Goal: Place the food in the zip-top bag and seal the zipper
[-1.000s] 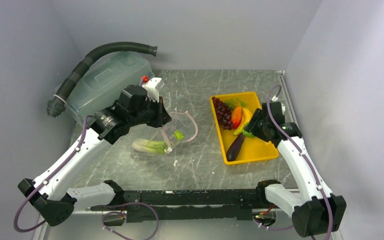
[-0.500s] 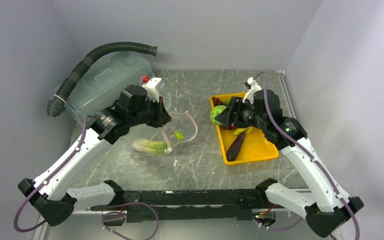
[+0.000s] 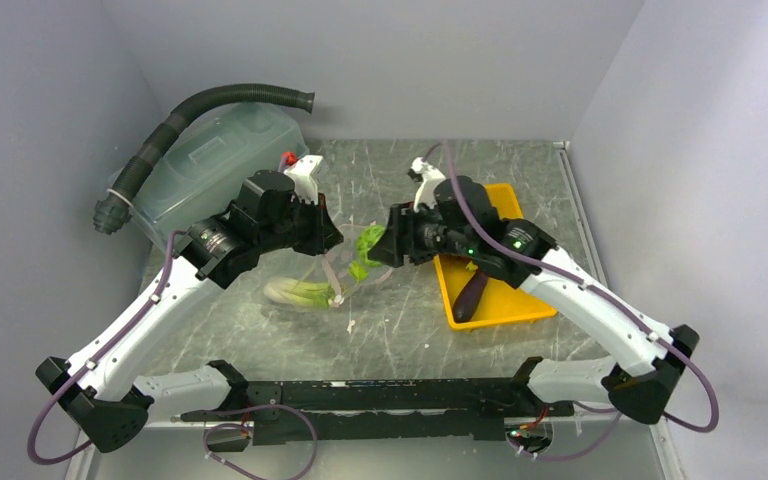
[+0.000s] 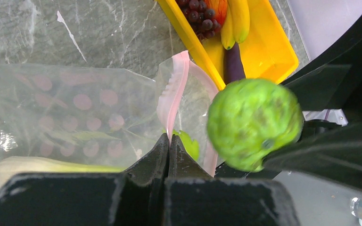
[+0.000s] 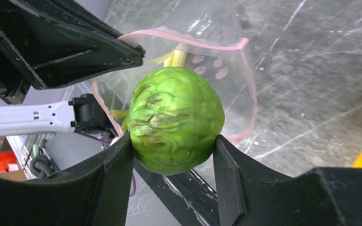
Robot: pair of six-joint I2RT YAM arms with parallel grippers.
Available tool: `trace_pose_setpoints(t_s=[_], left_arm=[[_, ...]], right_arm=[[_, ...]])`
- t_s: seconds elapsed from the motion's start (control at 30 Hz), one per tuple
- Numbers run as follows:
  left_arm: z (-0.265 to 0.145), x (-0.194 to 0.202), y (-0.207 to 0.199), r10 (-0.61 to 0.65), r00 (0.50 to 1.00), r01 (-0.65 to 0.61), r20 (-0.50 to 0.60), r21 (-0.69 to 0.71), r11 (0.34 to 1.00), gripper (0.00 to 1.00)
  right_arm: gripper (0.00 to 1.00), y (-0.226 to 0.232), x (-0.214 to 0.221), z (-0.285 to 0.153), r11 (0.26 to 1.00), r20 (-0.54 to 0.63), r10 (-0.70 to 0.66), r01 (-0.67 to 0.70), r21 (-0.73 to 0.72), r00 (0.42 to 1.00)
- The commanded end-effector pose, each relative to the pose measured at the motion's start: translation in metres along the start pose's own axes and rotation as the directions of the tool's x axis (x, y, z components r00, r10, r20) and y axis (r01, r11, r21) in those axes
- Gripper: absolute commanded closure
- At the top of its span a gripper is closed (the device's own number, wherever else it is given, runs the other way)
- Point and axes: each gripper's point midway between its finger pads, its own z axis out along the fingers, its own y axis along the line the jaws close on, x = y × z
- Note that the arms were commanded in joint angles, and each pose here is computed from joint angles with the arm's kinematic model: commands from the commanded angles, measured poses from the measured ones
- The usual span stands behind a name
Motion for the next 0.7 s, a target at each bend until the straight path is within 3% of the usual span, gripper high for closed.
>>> trace_pose_setpoints(t_s=[0.0,0.4,0.67], left_arm=[[-0.007,-0.012,-0.011,-0.008,0.999,0.007,0.034,0.034,0.999,1.0],[-0.007,-0.013,-0.013,-0.017,0.999,0.016,0.034,0.039,0.999,1.0],[-0.006,-0.014,-0.014,-0.019,0.999,0.018,0.033,0.041,0.999,1.0]], right_arm=[[1.0,0.025,-0.022,0.012,0.998,0.064,-0.055,0.056,-0.023,0.996],[1.0,0.012,-0.007,0.05,0.994,-0.007,-0.067,0.067,0.088,0.998],[0.88,0.006,0.004,0.065,0.992,-0.048,-0.055,0.06,0.108,0.997]])
